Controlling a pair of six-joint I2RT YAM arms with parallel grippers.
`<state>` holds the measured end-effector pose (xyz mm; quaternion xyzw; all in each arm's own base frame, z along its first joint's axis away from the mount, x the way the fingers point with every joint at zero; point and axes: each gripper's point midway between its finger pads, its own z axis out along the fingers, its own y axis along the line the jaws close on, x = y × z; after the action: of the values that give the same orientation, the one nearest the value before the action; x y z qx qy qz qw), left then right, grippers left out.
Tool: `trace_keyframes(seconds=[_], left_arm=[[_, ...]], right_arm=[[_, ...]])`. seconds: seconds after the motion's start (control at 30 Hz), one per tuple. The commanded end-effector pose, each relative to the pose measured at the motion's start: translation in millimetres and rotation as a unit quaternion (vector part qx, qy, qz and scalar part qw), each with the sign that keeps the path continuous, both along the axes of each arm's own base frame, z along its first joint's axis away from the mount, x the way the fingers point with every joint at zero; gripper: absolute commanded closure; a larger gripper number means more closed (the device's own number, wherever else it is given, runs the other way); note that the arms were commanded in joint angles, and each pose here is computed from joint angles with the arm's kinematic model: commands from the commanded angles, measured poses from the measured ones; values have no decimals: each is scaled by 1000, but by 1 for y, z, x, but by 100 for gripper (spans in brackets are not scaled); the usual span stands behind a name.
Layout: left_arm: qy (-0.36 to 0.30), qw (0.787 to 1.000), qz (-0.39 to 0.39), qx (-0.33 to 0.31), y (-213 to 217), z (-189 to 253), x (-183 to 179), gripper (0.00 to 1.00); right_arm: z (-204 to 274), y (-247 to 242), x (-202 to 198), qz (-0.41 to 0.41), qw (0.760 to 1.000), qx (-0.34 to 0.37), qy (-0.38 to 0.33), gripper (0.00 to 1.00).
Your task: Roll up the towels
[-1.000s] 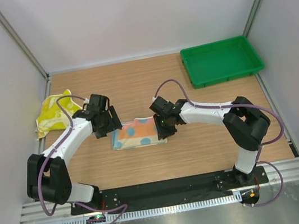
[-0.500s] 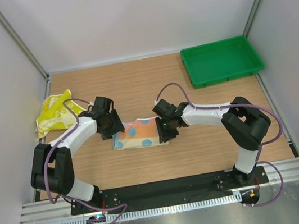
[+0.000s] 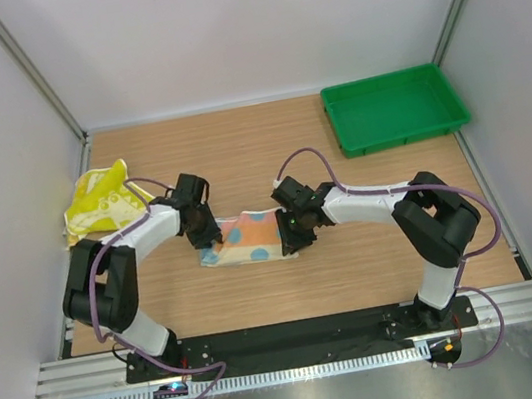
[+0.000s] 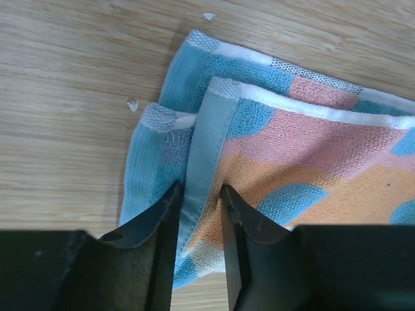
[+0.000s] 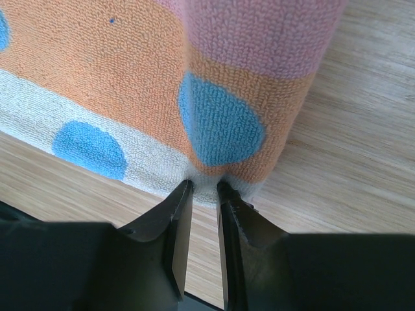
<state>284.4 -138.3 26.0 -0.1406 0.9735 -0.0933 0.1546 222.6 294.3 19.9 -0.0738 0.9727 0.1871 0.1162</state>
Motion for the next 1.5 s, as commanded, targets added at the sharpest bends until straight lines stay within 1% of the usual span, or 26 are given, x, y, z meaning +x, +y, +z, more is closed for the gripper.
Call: trace_keyframes(seconds=[0.0, 0.03, 0.13, 0.17, 0.23, 0.27, 0.4, 0.5, 0.53, 0.6, 0.63, 0.7, 0.73, 0.77, 0.83, 0.9, 1.0, 1.03, 1.13, 1.2, 1.23, 1.3, 1.33, 1.37, 1.43, 1.47], left_arm=[[-16, 1000, -5, -2, -4, 5, 10, 69], [-16, 1000, -5, -2, -4, 5, 10, 71], [-32, 999, 2, 15, 3, 10, 16, 89], [-35, 999, 3, 19, 4, 12, 16, 92], [-46, 998, 10, 31, 10, 19, 18, 94], [-50, 997, 17, 49, 17, 22, 20, 95], [-64, 994, 29, 82, 29, 36, 26, 94], [-61, 993, 28, 93, 32, 36, 26, 90], [-60, 993, 29, 97, 34, 36, 25, 85], [-57, 993, 32, 103, 36, 34, 23, 80], [-56, 992, 33, 105, 38, 33, 23, 71], [-57, 992, 36, 110, 40, 34, 22, 62], [-56, 991, 37, 114, 42, 34, 21, 55], [-58, 991, 39, 116, 43, 36, 20, 52], [-66, 990, 42, 121, 45, 44, 20, 48], [-77, 988, 47, 128, 47, 57, 19, 48], [-97, 986, 38, 133, 37, 78, 17, 48], [-105, 985, 35, 129, 33, 84, 15, 48], [-115, 988, 28, 104, 15, 96, 8, 49], [-114, 990, 13, 87, 1, 96, 1, 49], [-117, 990, 9, 78, -4, 97, -2, 50], [-108, 992, 1, 65, -12, 88, -10, 53], [-105, 992, 1, 64, -13, 85, -12, 56], [-101, 993, 4, 64, -12, 81, -14, 57], [-89, 994, 2, 62, -12, 69, -20, 60], [-86, 994, 1, 59, -12, 65, -22, 60]], right_arm=[[-20, -15, -8, 9, 999, -36, 17, 71], [-19, -16, -8, 11, 999, -37, 17, 71], [-20, -18, -10, 10, 999, -39, 19, 71], [-20, -18, -10, 11, 999, -39, 20, 72], [-20, -19, -11, 10, 999, -40, 20, 71], [-20, -19, -12, 11, 999, -41, 21, 71], [-20, -21, -12, 12, 999, -43, 22, 72], [-19, -21, -13, 12, 999, -43, 22, 71], [-19, -20, -12, 12, 999, -42, 22, 71], [-18, -20, -13, 14, 999, -41, 25, 69], [-17, -19, -12, 13, 999, -39, 24, 68], [-14, -18, -13, 14, 999, -39, 25, 63], [-11, -16, -10, 15, 999, -34, 23, 61], [-7, -15, -10, 17, 999, -32, 21, 55], [4, -11, -6, 21, 999, -28, 16, 50], [18, -10, -4, 24, 999, -24, 6, 43], [45, -2, 6, 28, 999, -3, -20, 38], [62, 5, 11, 30, 999, 17, -38, 37], [89, 17, 22, 30, 996, 50, -66, 36], [96, 22, 28, 30, 995, 66, -64, 36], [97, 24, 33, 28, 995, 70, -64, 42], [95, 23, 45, 20, 995, 76, -64, 51], [91, 22, 50, 15, 995, 78, -61, 59], [80, 20, 55, 10, 996, 74, -51, 72], [69, 12, 71, -9, 995, 85, -44, 85], [61, 10, 78, -16, 995, 89, -44, 92]])
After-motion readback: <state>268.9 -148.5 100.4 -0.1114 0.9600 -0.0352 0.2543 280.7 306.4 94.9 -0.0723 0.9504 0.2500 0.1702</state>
